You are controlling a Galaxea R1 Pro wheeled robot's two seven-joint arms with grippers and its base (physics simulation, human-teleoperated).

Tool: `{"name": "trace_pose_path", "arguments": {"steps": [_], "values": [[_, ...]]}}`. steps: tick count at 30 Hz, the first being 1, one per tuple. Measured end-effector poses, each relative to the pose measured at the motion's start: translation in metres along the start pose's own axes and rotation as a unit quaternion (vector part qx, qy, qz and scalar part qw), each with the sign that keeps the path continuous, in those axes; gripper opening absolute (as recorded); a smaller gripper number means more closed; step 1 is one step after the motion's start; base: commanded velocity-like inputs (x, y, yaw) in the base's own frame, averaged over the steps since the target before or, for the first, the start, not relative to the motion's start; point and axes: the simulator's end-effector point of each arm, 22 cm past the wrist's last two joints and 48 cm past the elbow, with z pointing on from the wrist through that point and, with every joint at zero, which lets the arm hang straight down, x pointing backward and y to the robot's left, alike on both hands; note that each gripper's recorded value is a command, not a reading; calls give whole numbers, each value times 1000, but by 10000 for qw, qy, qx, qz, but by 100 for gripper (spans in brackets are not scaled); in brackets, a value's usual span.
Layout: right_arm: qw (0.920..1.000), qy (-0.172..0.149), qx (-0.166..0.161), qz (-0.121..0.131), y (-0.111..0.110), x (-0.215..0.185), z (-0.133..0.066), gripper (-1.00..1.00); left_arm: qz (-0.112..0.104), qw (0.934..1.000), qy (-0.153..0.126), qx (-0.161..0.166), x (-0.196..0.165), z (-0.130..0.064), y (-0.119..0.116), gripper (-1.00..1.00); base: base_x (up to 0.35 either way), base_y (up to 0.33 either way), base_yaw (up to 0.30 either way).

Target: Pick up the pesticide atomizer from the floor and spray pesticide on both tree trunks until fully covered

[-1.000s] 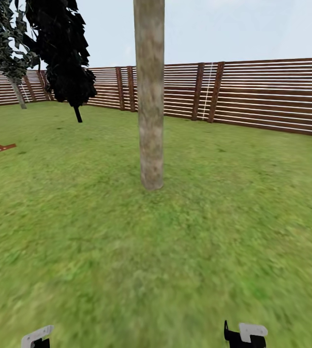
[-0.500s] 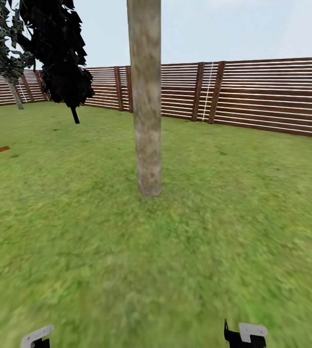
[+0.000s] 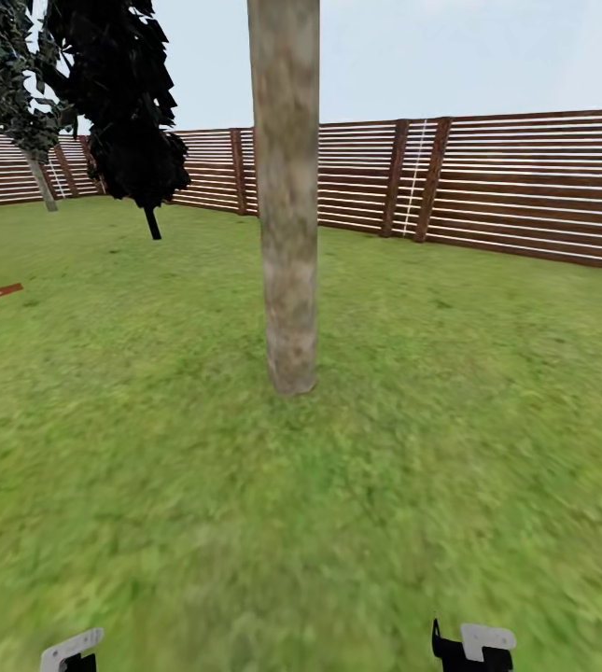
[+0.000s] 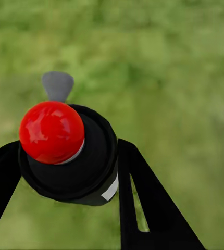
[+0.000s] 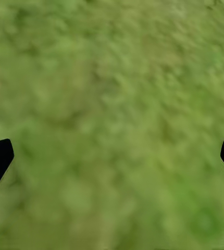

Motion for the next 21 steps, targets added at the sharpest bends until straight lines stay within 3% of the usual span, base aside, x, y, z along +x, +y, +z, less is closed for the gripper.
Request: {"name": "trace_pose_path", "arguments": {"steps": [21], "values": [[10000,-10,21,-17,-4,0,1,100,-4,10000,-1,-4,0,0,0,-100,340,-79,2]]}}
